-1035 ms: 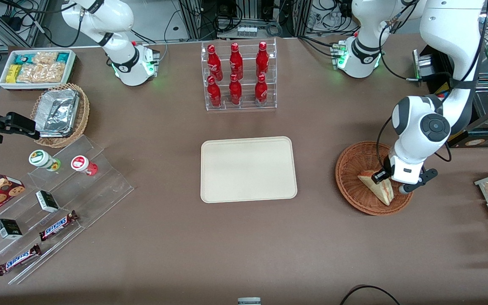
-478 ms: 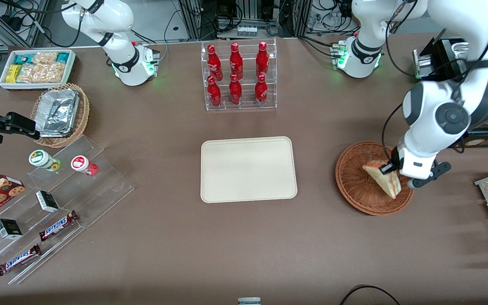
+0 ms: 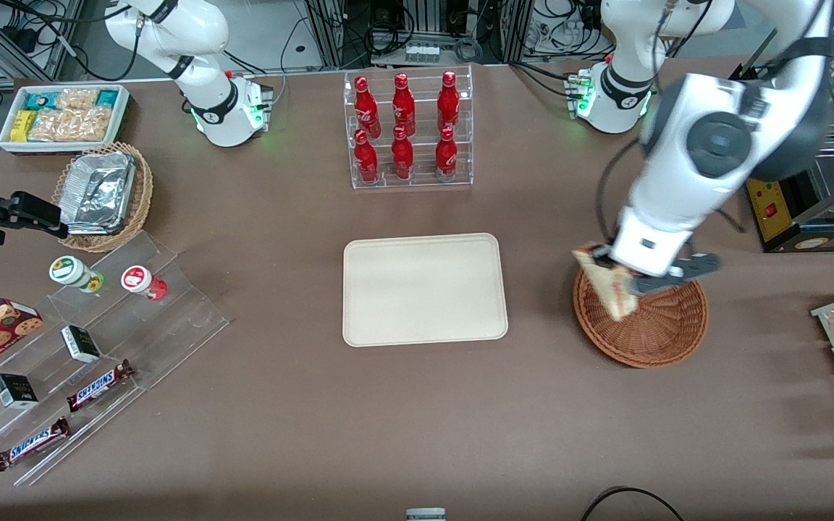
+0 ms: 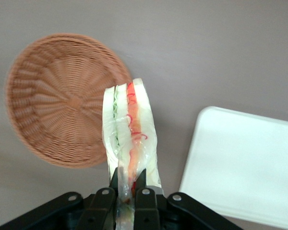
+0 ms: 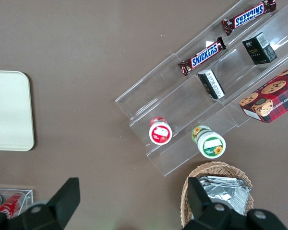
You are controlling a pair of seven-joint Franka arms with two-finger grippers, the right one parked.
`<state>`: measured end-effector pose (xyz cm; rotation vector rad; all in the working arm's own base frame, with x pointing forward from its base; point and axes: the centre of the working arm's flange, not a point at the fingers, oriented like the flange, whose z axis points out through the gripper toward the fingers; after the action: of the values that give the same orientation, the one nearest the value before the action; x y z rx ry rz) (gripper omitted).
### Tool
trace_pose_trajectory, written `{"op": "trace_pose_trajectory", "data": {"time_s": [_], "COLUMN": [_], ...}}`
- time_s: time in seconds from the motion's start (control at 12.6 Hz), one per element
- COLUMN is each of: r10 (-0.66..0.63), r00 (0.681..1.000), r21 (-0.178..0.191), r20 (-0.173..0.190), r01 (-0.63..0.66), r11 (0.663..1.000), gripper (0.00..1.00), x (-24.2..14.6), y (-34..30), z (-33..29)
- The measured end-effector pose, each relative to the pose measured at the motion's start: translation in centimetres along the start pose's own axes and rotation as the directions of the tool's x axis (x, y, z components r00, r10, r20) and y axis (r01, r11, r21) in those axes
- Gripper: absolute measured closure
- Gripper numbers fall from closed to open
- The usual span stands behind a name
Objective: Place sandwich from basket to tray
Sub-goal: 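Lift the sandwich and carry it over the beige tray, then lower the sandwich onto the tray and open the left gripper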
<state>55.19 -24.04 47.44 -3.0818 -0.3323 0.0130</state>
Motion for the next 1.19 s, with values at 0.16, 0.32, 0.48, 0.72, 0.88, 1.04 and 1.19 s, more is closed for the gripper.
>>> {"op": "trace_pose_trajectory", "data": {"time_s": [0.16, 0.32, 0.48, 0.72, 0.88, 1.04, 1.19], "r10": [0.082, 0.132, 0.167, 0.195, 0.206, 0.226, 0.257], "r00": [0.997, 0.991, 0.985, 0.980, 0.978, 0.974, 0.966], "r21": [-0.003, -0.001, -0.018, -0.036, -0.046, -0.056, -0.049], "r20": [0.010, 0.031, 0.033, 0.039, 0.021, 0.022, 0.018], "r01": [-0.082, -0.132, -0.166, -0.193, -0.205, -0.225, -0.256], "r11": [0.997, 0.991, 0.986, 0.980, 0.978, 0.973, 0.966], "gripper": [0.86, 0.86, 0.86, 0.86, 0.86, 0.86, 0.86], "x": [-2.8, -5.2, -6.1, -7.5, -9.1, -10.9, -12.6], "y": [5.6, 10.6, 14.1, 18.8, 22.2, 24.8, 26.4], "z": [0.9, 2.9, 4.6, 7.3, 10.4, 13.8, 16.1]}}
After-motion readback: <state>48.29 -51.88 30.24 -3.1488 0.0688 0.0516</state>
